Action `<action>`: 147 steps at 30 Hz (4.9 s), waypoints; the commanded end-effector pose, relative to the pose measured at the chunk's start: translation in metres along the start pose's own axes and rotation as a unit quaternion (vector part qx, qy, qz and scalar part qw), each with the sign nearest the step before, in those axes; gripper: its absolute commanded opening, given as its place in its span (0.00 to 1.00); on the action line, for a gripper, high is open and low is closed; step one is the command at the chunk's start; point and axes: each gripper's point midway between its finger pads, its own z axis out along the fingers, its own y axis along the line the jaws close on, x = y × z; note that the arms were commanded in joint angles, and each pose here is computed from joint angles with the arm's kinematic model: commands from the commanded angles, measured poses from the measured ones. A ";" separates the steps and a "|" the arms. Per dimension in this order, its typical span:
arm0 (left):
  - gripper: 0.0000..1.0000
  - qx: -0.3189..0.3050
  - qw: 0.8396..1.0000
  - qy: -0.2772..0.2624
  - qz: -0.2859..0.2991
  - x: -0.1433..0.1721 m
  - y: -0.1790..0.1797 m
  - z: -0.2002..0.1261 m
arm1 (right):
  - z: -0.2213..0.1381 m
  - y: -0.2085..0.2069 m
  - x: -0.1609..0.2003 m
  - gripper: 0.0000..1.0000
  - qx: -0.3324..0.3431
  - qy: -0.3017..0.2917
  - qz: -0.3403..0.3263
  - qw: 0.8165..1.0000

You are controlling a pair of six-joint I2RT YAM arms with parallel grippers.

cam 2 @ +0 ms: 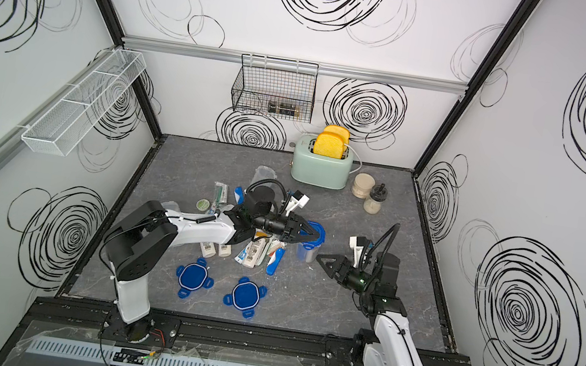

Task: Take out toiletry kits
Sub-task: Unfasten the latch on the container, then adjust the container at the center of the board.

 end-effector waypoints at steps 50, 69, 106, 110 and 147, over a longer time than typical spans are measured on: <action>0.15 -0.129 0.988 -0.002 -0.080 -0.007 0.076 0.008 | 0.038 0.067 -0.015 0.81 -0.101 -0.007 -0.177 0.979; 0.12 -0.143 0.986 0.010 -0.090 0.000 0.089 0.015 | 0.032 0.100 -0.006 0.81 -0.181 -0.001 -0.227 0.957; 0.13 -0.143 0.989 -0.004 -0.044 -0.012 0.066 0.014 | 0.034 0.099 0.025 0.77 -0.176 0.052 -0.206 0.961; 0.25 -0.137 0.990 -0.035 0.005 -0.037 0.026 -0.007 | 0.028 0.095 0.021 0.79 -0.139 0.040 -0.204 0.968; 0.41 -0.176 0.982 -0.038 0.061 -0.002 0.012 -0.040 | 0.023 0.055 -0.047 0.77 0.020 0.034 -0.094 0.995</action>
